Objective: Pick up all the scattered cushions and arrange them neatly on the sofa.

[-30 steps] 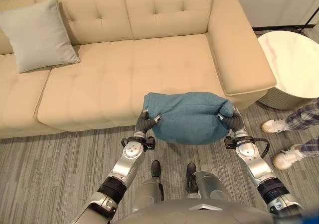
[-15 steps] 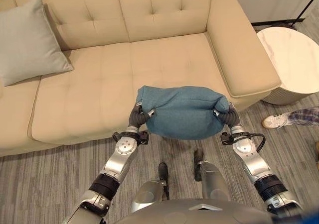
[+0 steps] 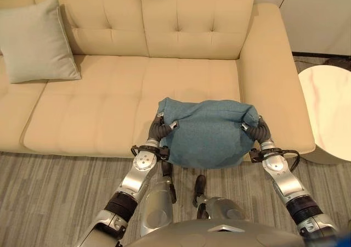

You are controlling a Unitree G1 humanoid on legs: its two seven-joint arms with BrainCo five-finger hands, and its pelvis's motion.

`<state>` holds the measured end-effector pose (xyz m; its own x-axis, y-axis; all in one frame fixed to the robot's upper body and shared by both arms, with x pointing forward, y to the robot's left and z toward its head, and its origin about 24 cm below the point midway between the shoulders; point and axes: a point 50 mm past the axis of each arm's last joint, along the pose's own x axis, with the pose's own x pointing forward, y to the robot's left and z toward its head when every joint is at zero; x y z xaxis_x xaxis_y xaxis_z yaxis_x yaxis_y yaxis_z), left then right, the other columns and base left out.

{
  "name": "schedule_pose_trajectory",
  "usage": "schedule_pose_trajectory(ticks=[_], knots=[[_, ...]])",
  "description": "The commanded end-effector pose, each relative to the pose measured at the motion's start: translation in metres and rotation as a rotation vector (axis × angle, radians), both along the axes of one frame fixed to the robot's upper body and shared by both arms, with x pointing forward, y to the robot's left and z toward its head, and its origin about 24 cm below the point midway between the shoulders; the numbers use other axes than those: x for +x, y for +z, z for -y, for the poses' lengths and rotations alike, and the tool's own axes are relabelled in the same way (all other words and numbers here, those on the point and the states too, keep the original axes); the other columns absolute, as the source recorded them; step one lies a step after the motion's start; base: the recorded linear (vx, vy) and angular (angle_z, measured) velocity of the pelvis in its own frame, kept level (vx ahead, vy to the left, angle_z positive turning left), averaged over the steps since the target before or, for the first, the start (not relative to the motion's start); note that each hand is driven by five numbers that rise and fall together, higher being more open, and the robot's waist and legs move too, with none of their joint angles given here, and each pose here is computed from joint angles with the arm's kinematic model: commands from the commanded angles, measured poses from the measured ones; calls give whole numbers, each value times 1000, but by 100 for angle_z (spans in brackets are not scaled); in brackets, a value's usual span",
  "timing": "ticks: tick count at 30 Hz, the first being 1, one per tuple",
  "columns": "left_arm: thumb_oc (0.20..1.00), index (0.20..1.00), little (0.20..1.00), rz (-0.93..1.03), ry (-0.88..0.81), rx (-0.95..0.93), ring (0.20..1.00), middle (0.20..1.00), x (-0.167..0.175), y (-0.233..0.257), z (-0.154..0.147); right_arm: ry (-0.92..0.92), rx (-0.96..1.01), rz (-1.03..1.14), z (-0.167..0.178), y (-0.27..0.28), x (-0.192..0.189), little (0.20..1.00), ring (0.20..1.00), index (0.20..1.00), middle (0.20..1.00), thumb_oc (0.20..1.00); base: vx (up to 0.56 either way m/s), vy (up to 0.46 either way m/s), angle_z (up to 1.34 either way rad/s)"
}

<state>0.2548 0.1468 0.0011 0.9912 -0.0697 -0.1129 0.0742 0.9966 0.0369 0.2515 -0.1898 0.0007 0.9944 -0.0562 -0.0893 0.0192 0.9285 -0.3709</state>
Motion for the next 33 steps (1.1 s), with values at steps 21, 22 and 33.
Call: schedule_pose_trajectory(ticks=[21, 22, 33], knots=[[200, 200, 200, 398, 116, -32, 200, 200, 54, 94, -2, -16, 42, 416, -15, 91, 46, 200, 200, 200, 200, 200, 143, 32, 1], [200, 200, 200, 420, 116, -28, 200, 200, 59, 101, 1, -10, 47, 428, -19, 96, 50, 200, 200, 200, 200, 200, 31, -30, -5], [200, 200, 200, 761, 144, 37, 200, 200, 117, 231, 28, 1, 103, 741, -63, 210, 113, 200, 200, 200, 200, 200, -70, -20, 4]])
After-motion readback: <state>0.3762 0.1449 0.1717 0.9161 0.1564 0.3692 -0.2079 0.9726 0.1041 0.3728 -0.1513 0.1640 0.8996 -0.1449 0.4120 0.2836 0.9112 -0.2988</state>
